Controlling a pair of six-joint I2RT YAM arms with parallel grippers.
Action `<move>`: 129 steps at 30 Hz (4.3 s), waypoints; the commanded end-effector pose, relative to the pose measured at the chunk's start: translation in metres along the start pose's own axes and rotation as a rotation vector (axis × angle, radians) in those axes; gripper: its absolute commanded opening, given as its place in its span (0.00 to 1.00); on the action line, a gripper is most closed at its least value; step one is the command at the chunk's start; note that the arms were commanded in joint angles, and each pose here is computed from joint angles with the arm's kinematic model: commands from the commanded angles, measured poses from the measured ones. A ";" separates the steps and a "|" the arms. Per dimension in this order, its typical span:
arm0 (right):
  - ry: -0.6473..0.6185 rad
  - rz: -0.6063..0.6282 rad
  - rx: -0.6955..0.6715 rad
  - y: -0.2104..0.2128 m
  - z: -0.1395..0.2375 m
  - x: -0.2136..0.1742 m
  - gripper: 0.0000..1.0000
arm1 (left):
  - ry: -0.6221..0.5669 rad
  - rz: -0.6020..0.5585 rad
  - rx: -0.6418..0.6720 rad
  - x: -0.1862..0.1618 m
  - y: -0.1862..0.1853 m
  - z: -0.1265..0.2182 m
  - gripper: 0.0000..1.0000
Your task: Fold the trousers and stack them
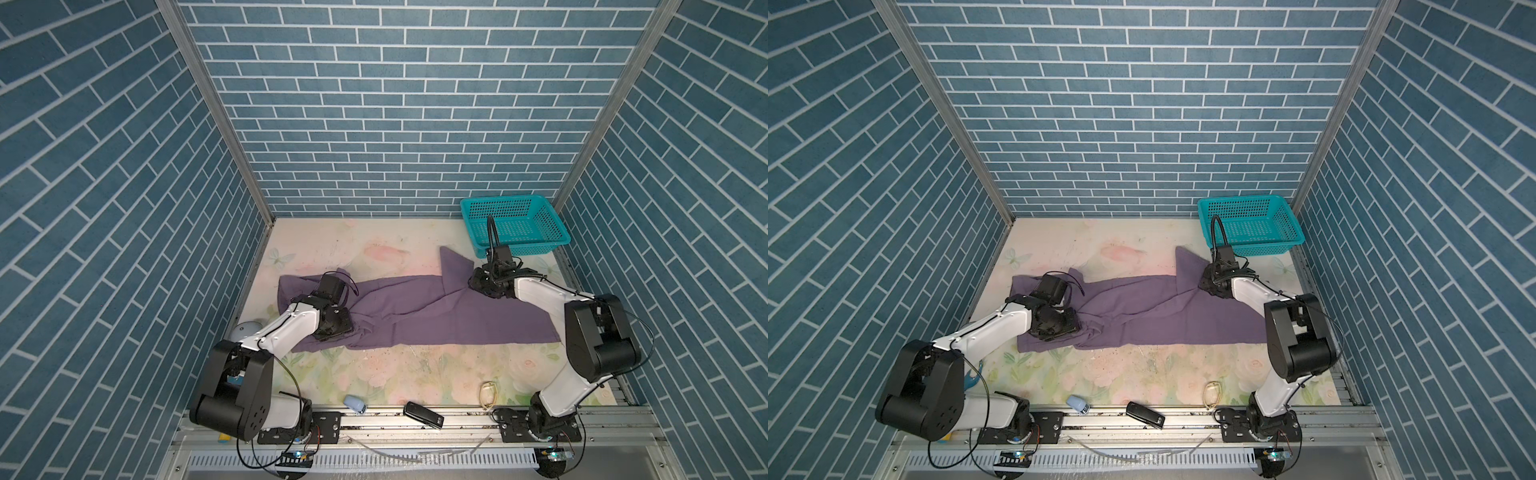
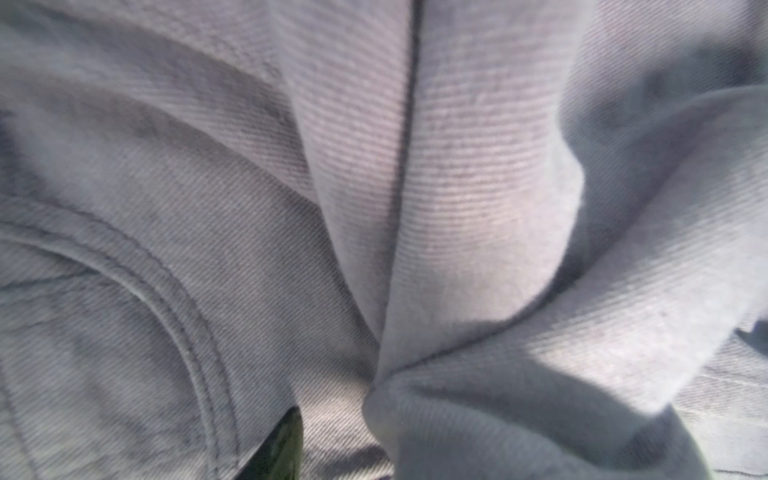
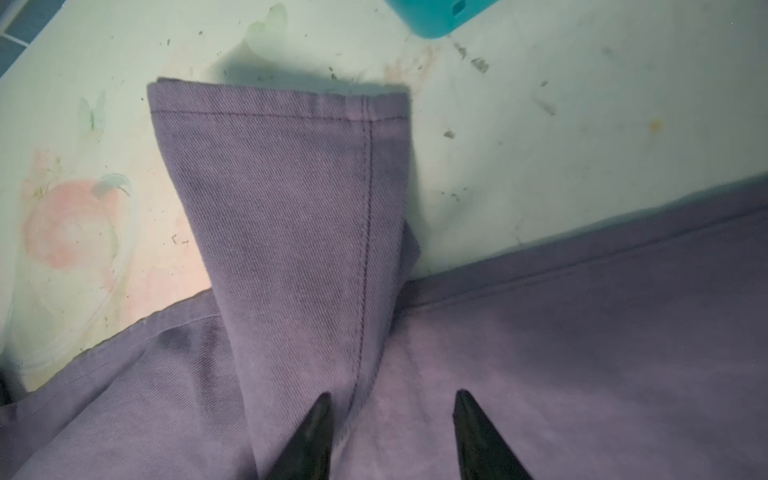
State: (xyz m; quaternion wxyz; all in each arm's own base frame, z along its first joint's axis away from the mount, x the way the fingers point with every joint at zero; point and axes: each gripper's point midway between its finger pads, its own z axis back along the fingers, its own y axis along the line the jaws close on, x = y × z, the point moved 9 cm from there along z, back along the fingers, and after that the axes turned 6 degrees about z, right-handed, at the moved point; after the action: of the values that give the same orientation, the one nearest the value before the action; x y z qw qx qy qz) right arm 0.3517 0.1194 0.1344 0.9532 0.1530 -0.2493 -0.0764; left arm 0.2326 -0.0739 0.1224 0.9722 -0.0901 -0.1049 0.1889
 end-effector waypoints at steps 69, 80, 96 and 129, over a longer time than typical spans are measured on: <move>-0.704 -0.249 -0.107 -0.050 0.236 0.163 0.00 | 0.154 -0.853 0.079 -0.096 -0.233 -0.039 0.72; -0.679 -0.255 -0.113 -0.051 0.229 0.169 0.00 | 0.484 -0.974 -0.100 -0.182 -0.250 -0.038 0.71; -0.622 -0.240 -0.175 -0.061 0.222 0.141 0.00 | 0.375 -1.099 -0.384 -0.216 -0.292 0.076 0.72; -0.661 -0.195 -0.213 -0.076 0.216 0.127 0.00 | -0.106 0.310 0.141 -0.013 0.046 0.033 0.85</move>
State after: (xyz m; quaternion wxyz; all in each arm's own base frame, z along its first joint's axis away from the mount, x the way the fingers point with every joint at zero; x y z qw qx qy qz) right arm 0.3510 -0.0318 0.3432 0.8280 0.0500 -0.5022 -0.2444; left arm 0.1875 -0.0339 0.1495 0.9379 -0.0196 -0.1065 0.3295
